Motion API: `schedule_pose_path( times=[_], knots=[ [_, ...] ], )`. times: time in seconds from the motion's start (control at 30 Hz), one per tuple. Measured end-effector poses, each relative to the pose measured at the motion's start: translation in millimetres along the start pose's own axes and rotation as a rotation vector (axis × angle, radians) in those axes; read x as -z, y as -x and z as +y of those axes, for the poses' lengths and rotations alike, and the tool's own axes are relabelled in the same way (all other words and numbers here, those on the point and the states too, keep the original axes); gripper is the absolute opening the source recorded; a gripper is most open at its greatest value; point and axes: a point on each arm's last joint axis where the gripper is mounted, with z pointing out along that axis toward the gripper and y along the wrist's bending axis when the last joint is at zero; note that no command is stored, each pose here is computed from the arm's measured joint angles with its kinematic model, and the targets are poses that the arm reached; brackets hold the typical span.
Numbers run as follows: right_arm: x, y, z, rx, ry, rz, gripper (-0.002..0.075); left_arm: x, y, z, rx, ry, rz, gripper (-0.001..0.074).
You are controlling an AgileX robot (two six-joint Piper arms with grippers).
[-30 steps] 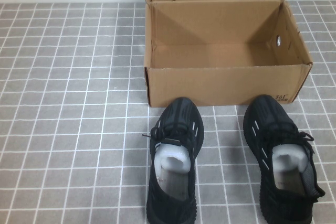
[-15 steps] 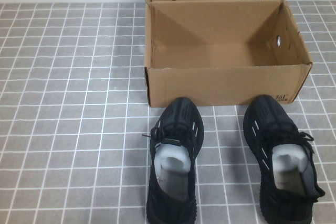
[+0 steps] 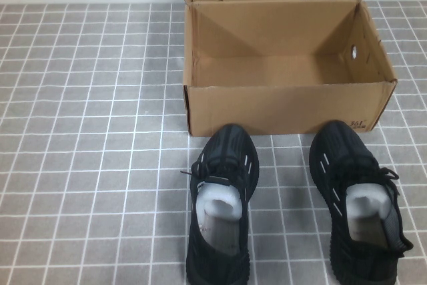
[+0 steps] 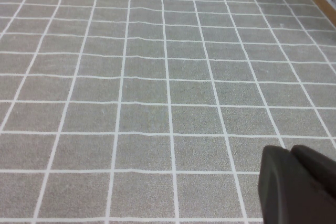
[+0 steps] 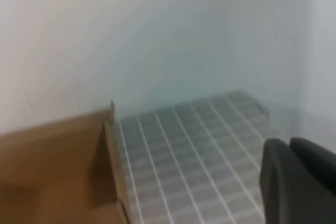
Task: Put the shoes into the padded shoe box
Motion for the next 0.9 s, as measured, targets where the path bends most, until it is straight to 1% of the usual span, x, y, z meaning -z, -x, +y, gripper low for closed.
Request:
schedule_pose_path(
  times=[0.1, 0.2, 0.3, 0.5, 0.57, 0.7, 0.9],
  knots=[
    [-15, -8, 2, -0.013, -0.005, 0.107, -0.0008, 0, 0, 0, 0.000, 0.000, 0.000, -0.0004],
    [-32, -20, 7, 0.013, 0.028, 0.244, -0.0008, 0, 0, 0, 0.000, 0.000, 0.000, -0.0004],
    [-46, -33, 19, 0.096, 0.129, 0.372, -0.0008, 0, 0, 0, 0.000, 0.000, 0.000, -0.0004],
    [-63, -59, 48, 0.390, 0.407, 0.649, -0.0008, 0, 0, 0, 0.000, 0.000, 0.000, -0.0004],
    [-70, -68, 55, 0.447, 0.467, 0.736, -0.0008, 0, 0, 0, 0.000, 0.000, 0.000, -0.0004],
    [-84, -86, 66, 0.503, 0.529, 0.855, -0.0008, 0, 0, 0, 0.000, 0.000, 0.000, -0.0004],
    [-99, -106, 78, 0.620, 0.608, 0.943, -0.0007, 0, 0, 0, 0.000, 0.000, 0.000, -0.0004]
  ],
)
